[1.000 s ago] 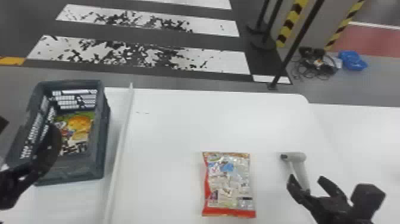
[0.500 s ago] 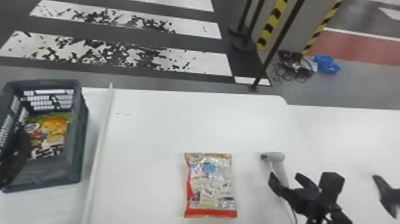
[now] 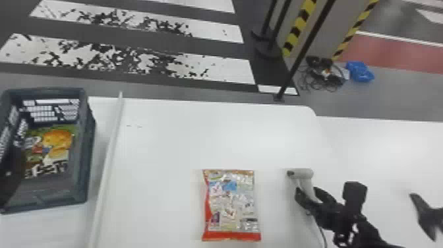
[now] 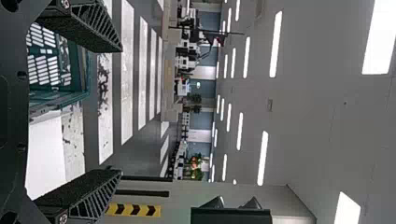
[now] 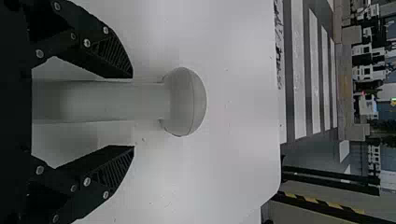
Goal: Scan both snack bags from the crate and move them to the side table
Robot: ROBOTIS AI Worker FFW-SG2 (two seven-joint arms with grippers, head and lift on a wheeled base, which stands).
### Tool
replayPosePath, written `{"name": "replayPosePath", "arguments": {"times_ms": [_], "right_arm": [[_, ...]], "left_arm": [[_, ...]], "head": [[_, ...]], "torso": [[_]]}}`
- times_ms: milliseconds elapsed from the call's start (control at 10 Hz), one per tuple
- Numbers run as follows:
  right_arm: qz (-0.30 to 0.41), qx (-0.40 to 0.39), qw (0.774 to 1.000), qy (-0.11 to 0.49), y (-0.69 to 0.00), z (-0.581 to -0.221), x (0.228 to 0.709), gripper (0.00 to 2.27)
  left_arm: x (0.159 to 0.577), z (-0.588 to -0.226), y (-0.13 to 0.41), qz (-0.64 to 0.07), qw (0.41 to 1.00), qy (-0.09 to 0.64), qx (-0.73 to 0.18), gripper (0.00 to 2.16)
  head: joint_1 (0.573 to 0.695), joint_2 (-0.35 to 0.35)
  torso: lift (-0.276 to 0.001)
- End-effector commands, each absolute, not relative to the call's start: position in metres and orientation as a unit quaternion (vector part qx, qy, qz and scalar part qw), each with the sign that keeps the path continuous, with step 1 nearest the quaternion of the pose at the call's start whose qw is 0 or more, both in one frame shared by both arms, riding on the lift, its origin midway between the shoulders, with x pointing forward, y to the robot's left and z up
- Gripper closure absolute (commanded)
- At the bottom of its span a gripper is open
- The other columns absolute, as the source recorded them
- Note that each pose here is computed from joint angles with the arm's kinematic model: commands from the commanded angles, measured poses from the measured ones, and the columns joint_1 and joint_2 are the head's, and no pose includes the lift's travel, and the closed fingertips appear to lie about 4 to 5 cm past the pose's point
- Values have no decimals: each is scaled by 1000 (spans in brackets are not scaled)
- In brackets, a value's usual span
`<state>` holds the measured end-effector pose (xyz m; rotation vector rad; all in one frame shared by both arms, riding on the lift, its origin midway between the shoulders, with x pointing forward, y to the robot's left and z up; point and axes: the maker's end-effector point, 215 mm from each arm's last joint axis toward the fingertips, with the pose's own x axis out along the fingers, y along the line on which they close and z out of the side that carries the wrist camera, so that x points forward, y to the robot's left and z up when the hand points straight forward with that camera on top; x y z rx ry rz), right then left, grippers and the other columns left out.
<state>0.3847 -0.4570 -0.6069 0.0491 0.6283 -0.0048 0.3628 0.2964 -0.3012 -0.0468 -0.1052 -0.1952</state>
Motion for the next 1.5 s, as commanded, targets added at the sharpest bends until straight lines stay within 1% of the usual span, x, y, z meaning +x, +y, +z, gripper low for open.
{"name": "replayPosePath", "arguments": {"times_ms": [0, 100, 400, 500, 700, 800, 1000, 1200, 1400], "right_arm": [[-6, 41, 944, 329, -460, -615, 380, 2078], [0, 40, 946, 321, -458, -609, 382, 2240], [-6, 38, 954, 299, -450, -587, 379, 2240], [-14, 42, 958, 285, -438, -572, 374, 2240], [-43, 55, 959, 276, -414, -537, 351, 2240], [-46, 59, 958, 278, -399, -525, 339, 2240], [-37, 75, 958, 274, -369, -512, 317, 2240], [-32, 89, 955, 283, -347, -508, 291, 2240], [-17, 98, 951, 292, -328, -510, 276, 2240]], "left_arm": [[364, -301, 295, -98, 993, -53, -24, 66], [365, -300, 294, -99, 993, -54, -24, 66], [368, -305, 293, -99, 993, -52, -26, 66], [370, -305, 292, -101, 993, -53, -27, 66], [376, -307, 285, -109, 992, -53, -30, 66], [376, -307, 285, -110, 992, -54, -30, 66], [376, -310, 287, -109, 992, -51, -31, 66], [376, -316, 289, -106, 993, -46, -34, 66], [376, -317, 290, -106, 993, -47, -34, 66]], "head": [[695, -243], [695, -244], [695, -247], [695, -243], [695, -231], [695, -221], [695, -190], [695, -138], [695, -99]], "torso": [[-29], [-29], [-29], [-29], [-29], [-29], [-29], [-29], [-29]]}}
